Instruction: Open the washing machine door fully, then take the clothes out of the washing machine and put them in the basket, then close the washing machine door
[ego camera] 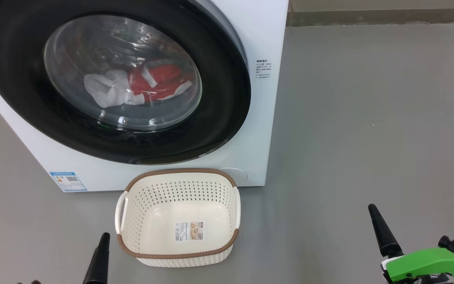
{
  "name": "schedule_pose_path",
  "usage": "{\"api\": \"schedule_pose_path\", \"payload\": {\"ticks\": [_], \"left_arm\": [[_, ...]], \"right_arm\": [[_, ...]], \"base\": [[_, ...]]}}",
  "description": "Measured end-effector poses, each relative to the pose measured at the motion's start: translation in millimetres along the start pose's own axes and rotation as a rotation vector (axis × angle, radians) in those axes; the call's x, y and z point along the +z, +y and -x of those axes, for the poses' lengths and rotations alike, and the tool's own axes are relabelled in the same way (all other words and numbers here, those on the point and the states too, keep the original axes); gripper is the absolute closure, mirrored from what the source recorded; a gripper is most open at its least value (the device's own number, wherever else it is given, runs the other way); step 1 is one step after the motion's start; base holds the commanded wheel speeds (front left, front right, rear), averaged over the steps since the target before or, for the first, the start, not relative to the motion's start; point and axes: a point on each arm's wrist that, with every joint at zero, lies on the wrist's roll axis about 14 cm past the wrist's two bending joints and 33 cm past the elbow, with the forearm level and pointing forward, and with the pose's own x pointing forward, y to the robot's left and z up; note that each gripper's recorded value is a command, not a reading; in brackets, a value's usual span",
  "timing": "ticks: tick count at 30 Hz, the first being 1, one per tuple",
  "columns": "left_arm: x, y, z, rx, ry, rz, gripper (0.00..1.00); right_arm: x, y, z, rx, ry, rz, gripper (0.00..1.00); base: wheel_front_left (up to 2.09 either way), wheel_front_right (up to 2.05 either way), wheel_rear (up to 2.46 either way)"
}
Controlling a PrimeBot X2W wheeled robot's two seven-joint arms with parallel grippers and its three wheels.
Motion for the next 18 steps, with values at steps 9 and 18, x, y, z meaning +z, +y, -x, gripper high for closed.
{"api": "schedule_pose_path", "payload": {"ticks": [9,18], "left_arm": [[2.4,-3.8,-1.0,-0.013,-0.015,-0.118,0.0],[4.4,-5.3,0.2,-0.019,-0.03,-0.21,0.0]], "right_arm": [[-4.4,1.4,-0.6,0.006,0.005,0.11,0.0],[-5.1,1.8,-1.2,0.01,0.003,0.192,0.0]], "base": [[0.0,0.0,0.0],[0.0,0.0,0.0]]}}
